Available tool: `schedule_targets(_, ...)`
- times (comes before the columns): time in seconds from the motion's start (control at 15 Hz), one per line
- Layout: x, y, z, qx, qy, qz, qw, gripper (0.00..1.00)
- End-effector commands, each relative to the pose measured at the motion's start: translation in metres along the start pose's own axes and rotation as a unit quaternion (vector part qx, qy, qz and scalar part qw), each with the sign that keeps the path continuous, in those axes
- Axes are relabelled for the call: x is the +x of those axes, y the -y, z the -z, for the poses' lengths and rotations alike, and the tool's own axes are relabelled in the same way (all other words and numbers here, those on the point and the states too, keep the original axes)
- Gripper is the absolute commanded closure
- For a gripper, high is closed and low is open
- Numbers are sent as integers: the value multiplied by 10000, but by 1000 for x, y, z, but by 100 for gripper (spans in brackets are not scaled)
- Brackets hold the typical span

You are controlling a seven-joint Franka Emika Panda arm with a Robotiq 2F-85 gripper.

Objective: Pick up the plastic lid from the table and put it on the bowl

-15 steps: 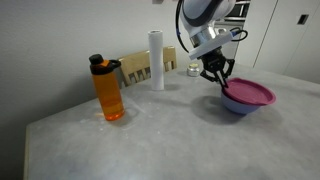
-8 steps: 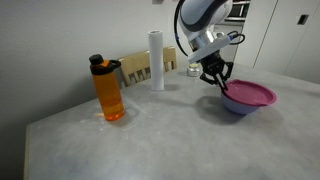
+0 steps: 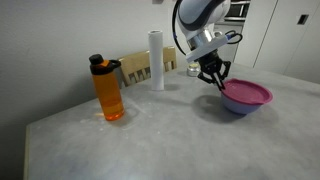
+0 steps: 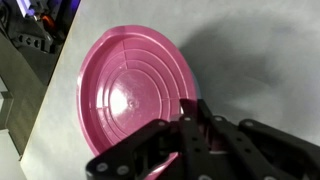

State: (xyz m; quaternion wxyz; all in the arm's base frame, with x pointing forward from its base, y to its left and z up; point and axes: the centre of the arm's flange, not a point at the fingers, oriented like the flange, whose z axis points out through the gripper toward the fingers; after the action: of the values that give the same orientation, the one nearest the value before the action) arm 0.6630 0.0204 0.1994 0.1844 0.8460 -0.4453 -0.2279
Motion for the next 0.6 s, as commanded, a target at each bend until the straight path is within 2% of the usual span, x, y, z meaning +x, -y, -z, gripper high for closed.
schedule_targets(0.0,4,8,4,26,73,160,9998,64)
schedule_targets(0.27,-6,5,6,126,218,245,9994,37)
schedule_targets(0.53,-46,-11,28,412,305,702,9962,7)
